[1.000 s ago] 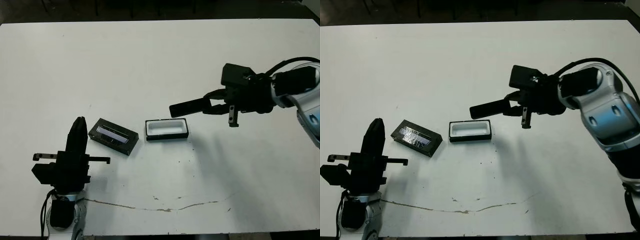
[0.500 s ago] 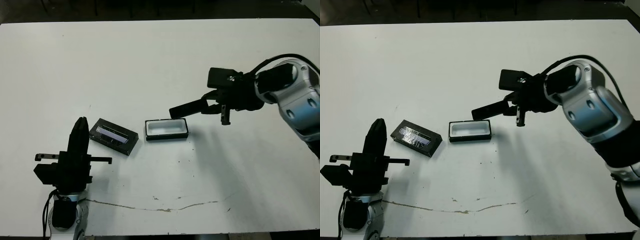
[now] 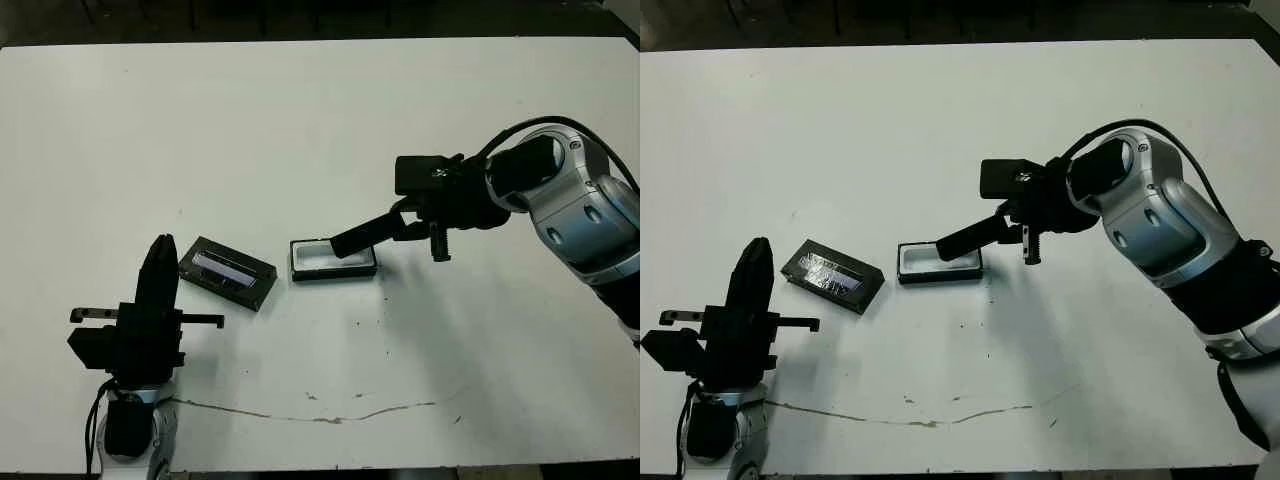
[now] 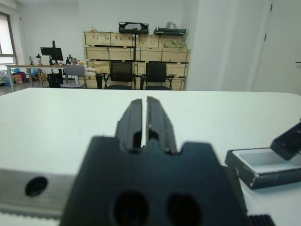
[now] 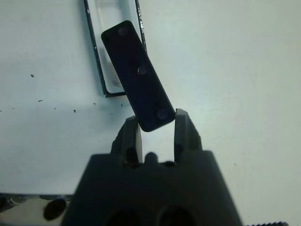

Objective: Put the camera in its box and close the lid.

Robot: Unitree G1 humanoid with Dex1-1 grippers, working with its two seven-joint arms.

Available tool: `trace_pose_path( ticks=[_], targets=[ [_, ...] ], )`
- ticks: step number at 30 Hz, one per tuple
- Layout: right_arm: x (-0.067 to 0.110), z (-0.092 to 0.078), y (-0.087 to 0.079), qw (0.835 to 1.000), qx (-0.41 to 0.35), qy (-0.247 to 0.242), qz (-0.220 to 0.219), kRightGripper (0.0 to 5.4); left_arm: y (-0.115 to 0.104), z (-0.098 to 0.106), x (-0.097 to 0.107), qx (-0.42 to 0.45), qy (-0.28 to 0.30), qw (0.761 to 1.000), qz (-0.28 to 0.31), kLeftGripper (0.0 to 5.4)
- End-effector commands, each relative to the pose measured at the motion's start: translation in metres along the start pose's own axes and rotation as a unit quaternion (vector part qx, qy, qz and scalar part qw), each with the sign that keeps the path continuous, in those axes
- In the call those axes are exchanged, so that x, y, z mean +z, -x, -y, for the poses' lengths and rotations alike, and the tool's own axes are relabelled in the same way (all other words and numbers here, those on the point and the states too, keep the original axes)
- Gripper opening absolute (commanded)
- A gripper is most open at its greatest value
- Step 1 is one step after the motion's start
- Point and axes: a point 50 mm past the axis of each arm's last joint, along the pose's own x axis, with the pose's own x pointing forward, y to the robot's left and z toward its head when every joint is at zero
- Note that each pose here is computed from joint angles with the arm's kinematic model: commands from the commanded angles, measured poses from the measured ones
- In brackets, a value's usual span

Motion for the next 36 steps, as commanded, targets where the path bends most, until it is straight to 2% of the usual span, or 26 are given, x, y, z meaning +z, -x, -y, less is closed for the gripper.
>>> trace_pose_path(
  ticks=[1,10,24,36],
  targets=[
    [0.001,-0.004,-0.002,1.000,0.011,0.004,-0.006,0.37,0.014,-0.001,-0.008,0.010,0.002,0.999,-0.038,0.00],
    [0.003,-0.006,-0.007,0.999,0.005,0.024,-0.025,0.37,0.016,-0.001,-0.009,0.012,-0.003,0.999,-0.041,0.00],
    [0.006,-0.011,-0.015,0.999,-0.028,-0.003,-0.040,0.37,0.017,-0.002,-0.011,0.011,0.003,0.999,-0.046,0.00],
    [0.010,-0.014,-0.016,0.998,-0.028,0.013,-0.048,0.37,0.017,-0.001,-0.010,0.013,0.000,0.999,-0.046,0.00]
  ],
)
